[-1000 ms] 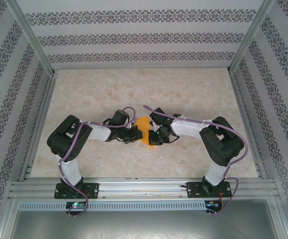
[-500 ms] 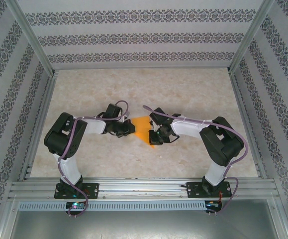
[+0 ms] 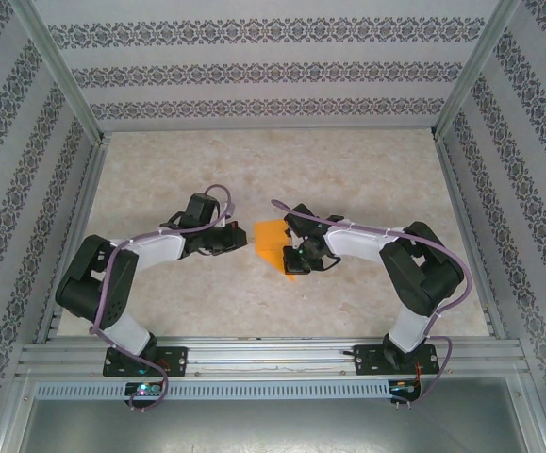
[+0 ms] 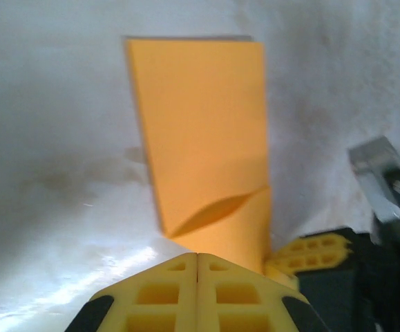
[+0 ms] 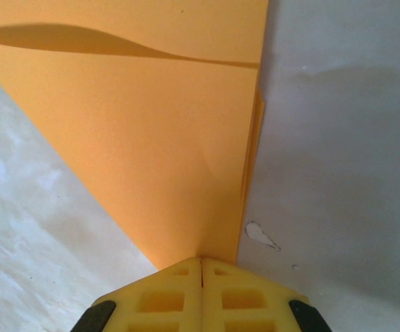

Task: Fold a paper plane with a square sheet of paper (fold left side to right side)
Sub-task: Third fold the triangle at the center of the table.

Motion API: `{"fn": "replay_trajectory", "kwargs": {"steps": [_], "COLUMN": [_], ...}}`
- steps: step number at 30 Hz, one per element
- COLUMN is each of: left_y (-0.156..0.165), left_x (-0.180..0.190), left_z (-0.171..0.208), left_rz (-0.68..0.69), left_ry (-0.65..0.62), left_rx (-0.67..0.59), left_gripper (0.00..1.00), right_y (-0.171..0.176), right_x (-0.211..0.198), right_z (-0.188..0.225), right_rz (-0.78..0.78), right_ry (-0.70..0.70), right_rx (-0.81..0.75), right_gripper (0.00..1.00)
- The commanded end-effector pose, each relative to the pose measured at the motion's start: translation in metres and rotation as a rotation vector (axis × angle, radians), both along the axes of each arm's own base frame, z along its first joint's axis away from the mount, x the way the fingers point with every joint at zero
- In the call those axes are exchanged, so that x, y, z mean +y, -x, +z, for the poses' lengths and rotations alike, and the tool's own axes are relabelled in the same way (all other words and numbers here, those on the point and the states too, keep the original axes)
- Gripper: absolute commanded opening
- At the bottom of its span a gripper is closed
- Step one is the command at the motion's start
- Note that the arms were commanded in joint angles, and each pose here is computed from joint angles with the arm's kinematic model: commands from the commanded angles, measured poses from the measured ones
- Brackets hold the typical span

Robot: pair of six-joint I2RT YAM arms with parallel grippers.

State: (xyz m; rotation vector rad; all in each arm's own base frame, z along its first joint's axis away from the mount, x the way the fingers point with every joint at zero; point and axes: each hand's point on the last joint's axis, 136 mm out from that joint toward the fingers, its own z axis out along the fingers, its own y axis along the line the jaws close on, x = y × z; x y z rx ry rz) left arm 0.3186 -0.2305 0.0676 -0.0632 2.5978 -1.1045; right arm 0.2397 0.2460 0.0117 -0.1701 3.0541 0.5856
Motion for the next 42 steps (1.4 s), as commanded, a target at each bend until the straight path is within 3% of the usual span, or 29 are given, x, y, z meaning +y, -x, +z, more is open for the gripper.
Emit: {"fn": "replay_trajectory", "kwargs": {"steps": [1, 9, 20, 32, 42], "left_y": [0.013, 0.0, -0.004, 0.005, 0.007], "left_x": [-0.028, -0.05, -0.063, -0.051, -0.039], "left_z": [-0.001, -0.022, -0.023, -0.05, -0.07], "left_rz": [-0.11, -0.088, -0.114, -0.103, -0.092], "left_ry": [0.047, 0.068, 0.086, -0.01, -0.116], "left_rx": [0.008, 0.033, 0.036, 0.093, 0.154], "left_gripper": [0.03, 0.02, 0.0, 0.0, 0.0], "right_y": [0.024, 0.026, 0.027, 0.026, 0.0], "right_x": [-0.052, -0.05, -0.052, -0.052, -0.005], "right_z": [-0.035, -0.036, -0.038, -0.035, 0.007], "right_rz": [-0.03, -0.031, -0.034, -0.027, -0.021], "right_ry": [0.237, 0.231, 0.239, 0.24, 0.013], "right_rx": [0.082, 0.097, 0.102, 0.095, 0.028], "right_gripper": [0.0, 0.0, 0.0, 0.0, 0.0]}}
